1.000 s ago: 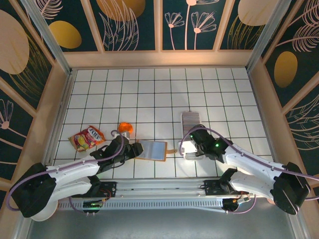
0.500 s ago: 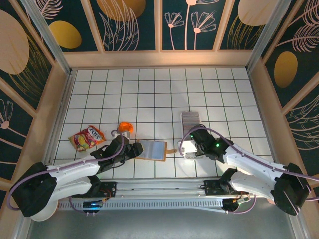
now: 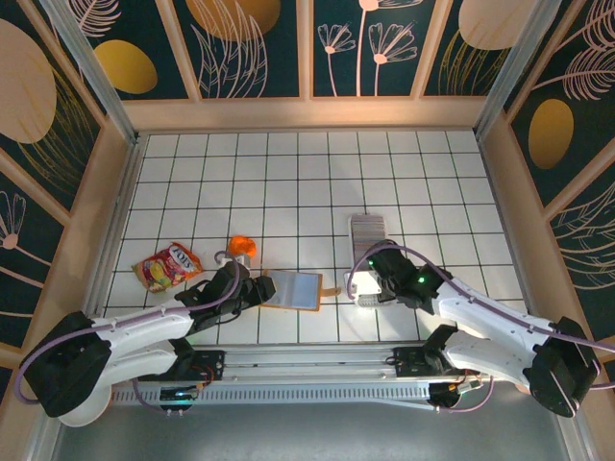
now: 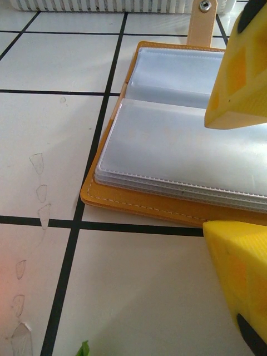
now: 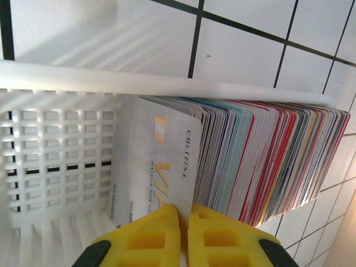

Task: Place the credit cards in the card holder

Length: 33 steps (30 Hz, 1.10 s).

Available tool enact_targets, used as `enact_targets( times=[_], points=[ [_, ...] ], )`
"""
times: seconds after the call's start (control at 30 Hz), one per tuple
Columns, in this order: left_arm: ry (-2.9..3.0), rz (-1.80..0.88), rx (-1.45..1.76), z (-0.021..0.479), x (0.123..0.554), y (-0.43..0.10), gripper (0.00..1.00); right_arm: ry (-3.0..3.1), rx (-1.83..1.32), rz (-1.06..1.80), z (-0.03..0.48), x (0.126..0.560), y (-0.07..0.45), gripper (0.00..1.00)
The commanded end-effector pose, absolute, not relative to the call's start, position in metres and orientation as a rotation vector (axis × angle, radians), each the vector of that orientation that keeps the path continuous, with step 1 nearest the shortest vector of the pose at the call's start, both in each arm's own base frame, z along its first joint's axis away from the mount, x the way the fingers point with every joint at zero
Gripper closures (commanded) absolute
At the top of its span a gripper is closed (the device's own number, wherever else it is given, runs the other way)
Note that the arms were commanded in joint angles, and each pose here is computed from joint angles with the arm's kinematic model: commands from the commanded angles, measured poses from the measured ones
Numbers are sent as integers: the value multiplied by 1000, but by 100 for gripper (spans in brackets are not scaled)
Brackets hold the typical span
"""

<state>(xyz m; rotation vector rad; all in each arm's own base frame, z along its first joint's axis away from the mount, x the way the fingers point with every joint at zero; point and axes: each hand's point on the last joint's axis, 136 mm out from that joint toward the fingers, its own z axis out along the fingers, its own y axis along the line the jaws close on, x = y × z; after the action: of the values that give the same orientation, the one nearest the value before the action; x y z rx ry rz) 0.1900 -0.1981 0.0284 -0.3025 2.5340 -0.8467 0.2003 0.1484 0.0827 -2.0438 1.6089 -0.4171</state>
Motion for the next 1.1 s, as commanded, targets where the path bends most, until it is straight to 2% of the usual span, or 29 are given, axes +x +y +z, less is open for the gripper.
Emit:
enact_targets(
  times=[0.0,0.3,0.43,0.47,0.63,0.73,0.83,0.93,1.07],
  points=[
    [2519,-857,-293,31,192,-202,55,1641,-1966,-405,105,205,153,99],
    [2519,-814,-284,32,194,-198,56,1724,-1940,-142,125,172,161,100],
    [2510,-800,-291,32,195,-195,64,1727,-1869,-80,148,167,164,100],
    [2510,-796,-291,31,195,-194,68,1728,-1824,-62,157,168,167,100],
    [2506,-785,-297,30,196,-193,80,1812,-1360,195,222,191,206,100],
    [2516,-781,-294,29,196,-194,83,1930,-1013,417,247,206,231,100],
    [2533,-772,-291,26,194,-193,89,2099,-660,630,246,220,250,100],
    [2548,-768,-293,23,192,-193,91,2222,-439,908,229,218,280,100],
    [2552,-762,-302,21,190,-190,92,2333,-133,1121,205,221,304,100]
  ],
)
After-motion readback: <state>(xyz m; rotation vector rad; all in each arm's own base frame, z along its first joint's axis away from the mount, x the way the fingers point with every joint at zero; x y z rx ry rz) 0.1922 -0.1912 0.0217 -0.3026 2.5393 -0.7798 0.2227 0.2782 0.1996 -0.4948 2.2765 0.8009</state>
